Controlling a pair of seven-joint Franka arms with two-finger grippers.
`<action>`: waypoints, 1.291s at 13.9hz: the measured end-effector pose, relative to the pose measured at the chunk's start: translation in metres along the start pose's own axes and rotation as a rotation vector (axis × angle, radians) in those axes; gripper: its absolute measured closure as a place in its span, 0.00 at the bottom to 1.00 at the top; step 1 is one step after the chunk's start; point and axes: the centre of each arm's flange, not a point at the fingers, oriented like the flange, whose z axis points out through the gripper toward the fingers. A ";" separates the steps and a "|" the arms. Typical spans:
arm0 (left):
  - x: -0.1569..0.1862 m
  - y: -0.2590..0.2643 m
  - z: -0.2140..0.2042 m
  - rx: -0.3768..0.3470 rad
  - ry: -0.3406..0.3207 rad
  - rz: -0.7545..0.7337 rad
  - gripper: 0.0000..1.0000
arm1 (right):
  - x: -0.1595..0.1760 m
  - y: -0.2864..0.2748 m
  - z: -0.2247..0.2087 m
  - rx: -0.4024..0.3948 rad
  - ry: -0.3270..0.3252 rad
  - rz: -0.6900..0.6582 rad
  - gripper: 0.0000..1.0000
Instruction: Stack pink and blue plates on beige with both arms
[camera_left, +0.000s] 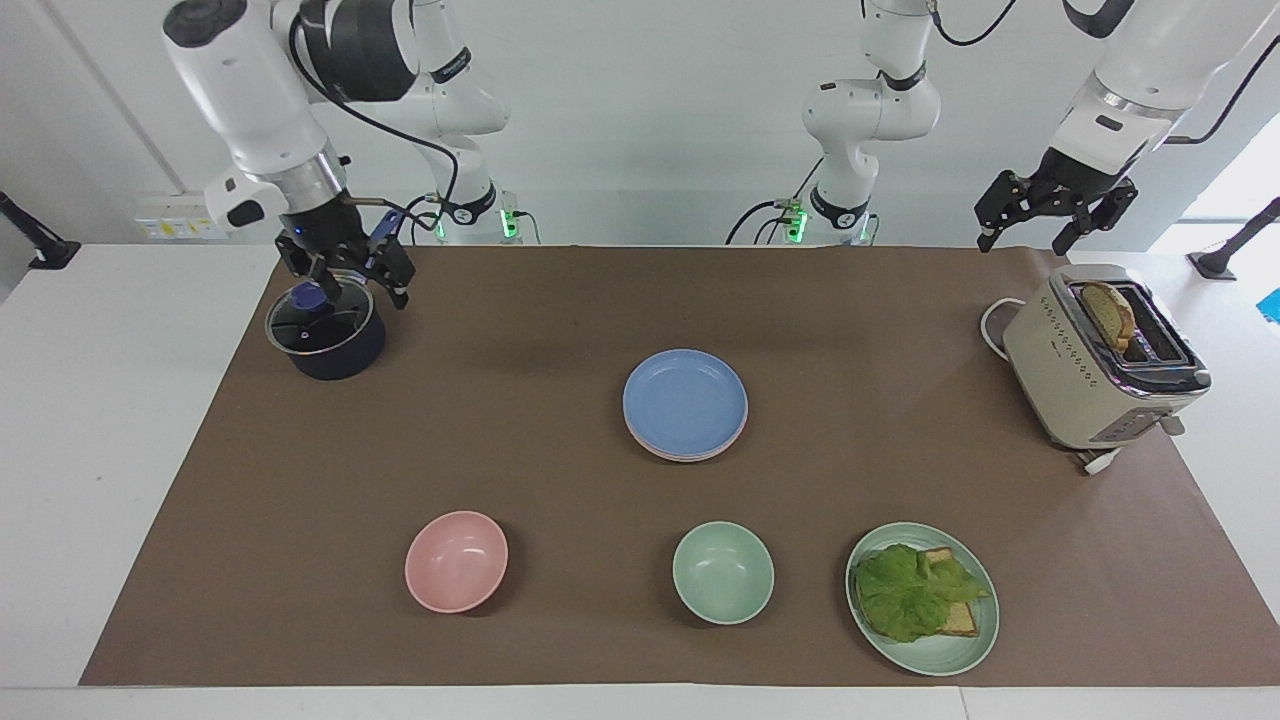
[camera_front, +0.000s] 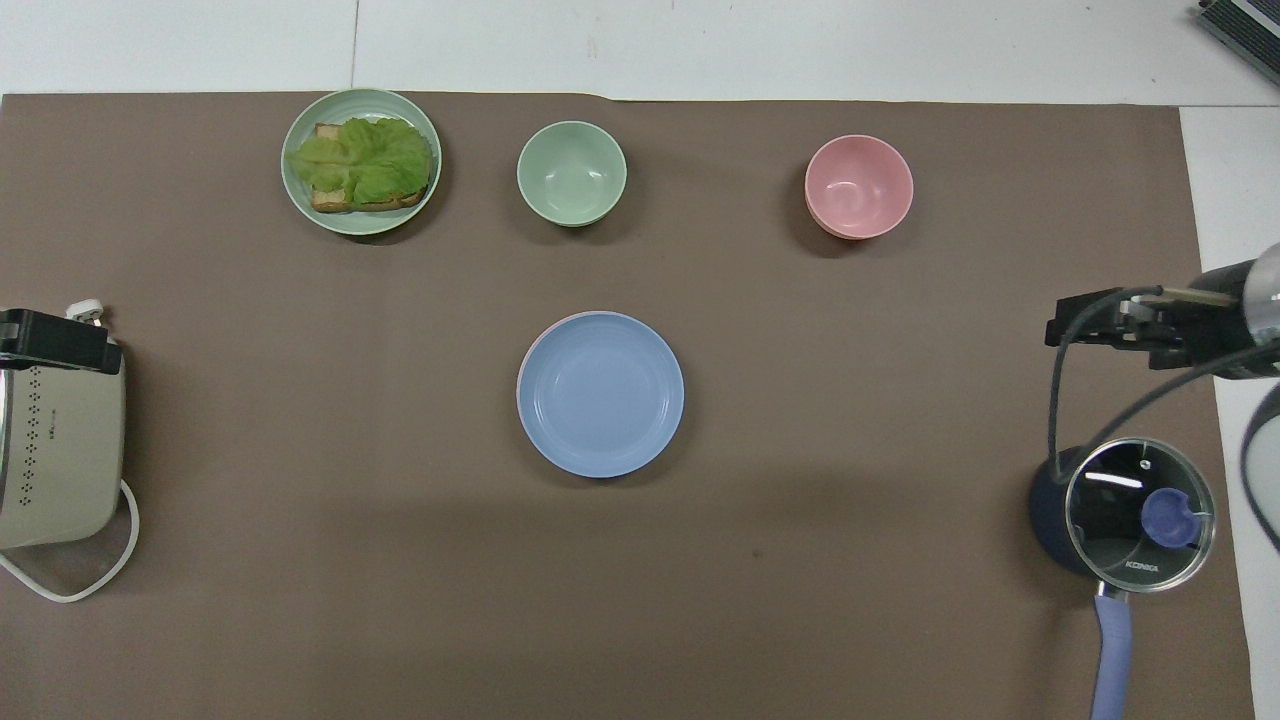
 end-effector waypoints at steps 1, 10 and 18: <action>0.000 0.000 0.000 0.000 0.000 0.000 0.00 | -0.001 0.006 -0.015 -0.008 -0.006 0.001 0.00; 0.000 0.000 0.000 0.000 0.000 0.000 0.00 | 0.006 -0.001 -0.045 -0.081 -0.069 -0.024 0.00; 0.000 0.000 0.000 0.000 0.000 0.000 0.00 | 0.004 -0.005 -0.040 -0.084 -0.083 -0.032 0.00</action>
